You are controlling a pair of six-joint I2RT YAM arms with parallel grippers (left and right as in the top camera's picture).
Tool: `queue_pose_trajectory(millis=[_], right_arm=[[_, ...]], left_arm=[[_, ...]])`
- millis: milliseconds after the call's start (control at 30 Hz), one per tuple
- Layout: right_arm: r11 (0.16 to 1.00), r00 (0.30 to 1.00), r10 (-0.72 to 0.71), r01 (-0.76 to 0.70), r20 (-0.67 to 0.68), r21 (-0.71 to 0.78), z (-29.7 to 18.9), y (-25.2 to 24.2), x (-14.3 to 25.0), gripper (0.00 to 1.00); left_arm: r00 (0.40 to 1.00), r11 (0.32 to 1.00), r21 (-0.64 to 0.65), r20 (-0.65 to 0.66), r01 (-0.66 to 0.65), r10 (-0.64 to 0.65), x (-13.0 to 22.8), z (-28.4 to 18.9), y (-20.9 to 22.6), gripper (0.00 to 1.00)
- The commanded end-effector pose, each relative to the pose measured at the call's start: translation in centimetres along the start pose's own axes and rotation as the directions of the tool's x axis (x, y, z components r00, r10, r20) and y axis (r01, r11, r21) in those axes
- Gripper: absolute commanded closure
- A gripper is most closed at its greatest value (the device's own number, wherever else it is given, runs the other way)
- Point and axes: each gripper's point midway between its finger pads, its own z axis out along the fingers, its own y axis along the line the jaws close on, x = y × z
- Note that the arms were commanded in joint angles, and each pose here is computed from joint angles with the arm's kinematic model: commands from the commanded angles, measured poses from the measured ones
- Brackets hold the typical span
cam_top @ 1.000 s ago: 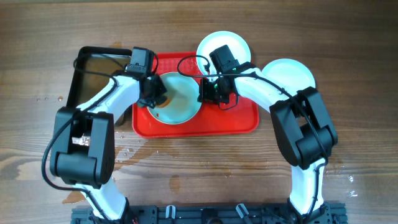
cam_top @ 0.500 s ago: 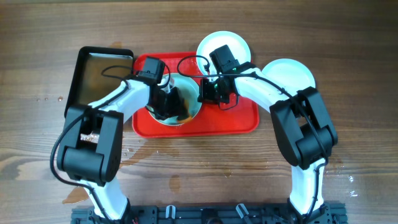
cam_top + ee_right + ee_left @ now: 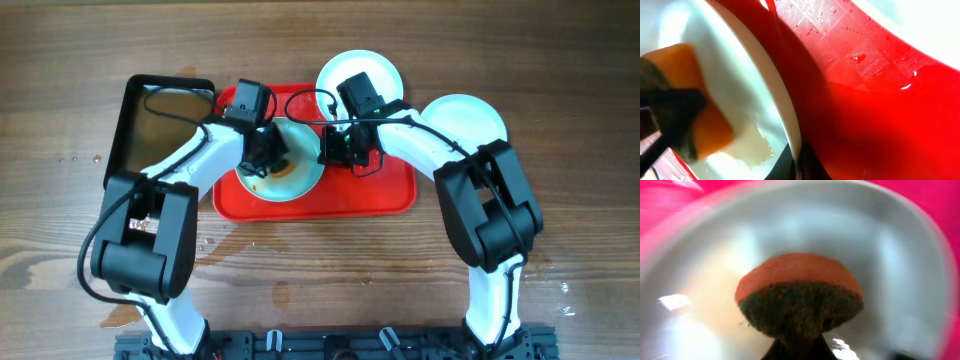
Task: Clean dirty plates on tray and stack at the side
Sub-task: 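Scrub the tilted plate with the sponge in the left gripper, then lift the scrubbed plate with the right gripper and carry it right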
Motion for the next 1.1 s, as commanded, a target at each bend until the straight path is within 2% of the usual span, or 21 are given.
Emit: queue_pose_trajectory(millis=[0, 100, 200, 333, 433, 500, 633, 733, 833, 933, 1067], right_arm=[[1.0, 1.0, -0.004, 0.003, -0.026, -0.013, 0.9, -0.2, 0.3, 0.96], [1.0, 1.0, -0.004, 0.003, -0.027, -0.012, 0.9, -0.2, 0.3, 0.96], [1.0, 1.0, -0.004, 0.003, -0.027, -0.012, 0.9, -0.2, 0.3, 0.96], [1.0, 1.0, -0.004, 0.004, -0.025, -0.012, 0.9, -0.2, 0.2, 0.96], [1.0, 1.0, -0.004, 0.004, -0.017, -0.004, 0.9, -0.3, 0.1, 0.96], [1.0, 1.0, -0.003, 0.003, -0.009, 0.005, 0.9, -0.4, -0.1, 0.94], [1.0, 1.0, -0.005, 0.005, -0.002, 0.005, 0.9, -0.4, -0.2, 0.75], [0.999, 1.0, 0.019, -0.019, 0.015, 0.026, 1.0, -0.5, -0.4, 0.73], [0.999, 1.0, 0.013, -0.014, 0.028, 0.05, 1.3, -0.4, -0.4, 0.76], [0.998, 1.0, 0.006, -0.008, 0.028, 0.063, 1.6, -0.2, -0.1, 0.95], [0.998, 1.0, 0.006, -0.007, 0.017, 0.055, 1.5, 0.0, 0.2, 0.96]], left_arm=[[0.987, 0.953, -0.297, 0.157, 0.063, -0.017, -2.8, -2.3, 5.1, 0.96], [0.974, 0.947, -0.312, 0.227, 0.076, -0.003, -4.5, -6.0, 4.5, 0.96], [0.962, 0.962, -0.26, 0.274, 0.082, -0.008, -5.3, -9.5, 3.2, 0.96], [0.962, 0.977, -0.2, 0.274, 0.071, -0.013, -4.7, -12.1, 2.4, 0.96], [0.964, 0.976, -0.204, 0.264, 0.071, -0.015, -4.0, -13.3, 2.9, 0.96], [0.968, 0.972, -0.219, 0.252, 0.08, -0.023, -3.7, -13.6, 3.5, 0.96], [0.97, 0.965, -0.246, 0.239, 0.094, -0.034, -4.2, -13.7, 5.1, 0.96], [0.966, 0.958, -0.252, 0.247, 0.136, -0.072, -4.9, -14.0, 6.5, 0.96], [0.96, 0.95, -0.256, 0.258, 0.177, -0.109, -5.7, -14.2, 7.8, 0.96], [0.955, 0.943, -0.261, 0.264, 0.209, -0.138, -6.2, -14.3, 8.8, 0.96], [0.955, 0.938, -0.268, 0.256, 0.218, -0.149, -6.3, -13.9, 9.2, 0.96]])
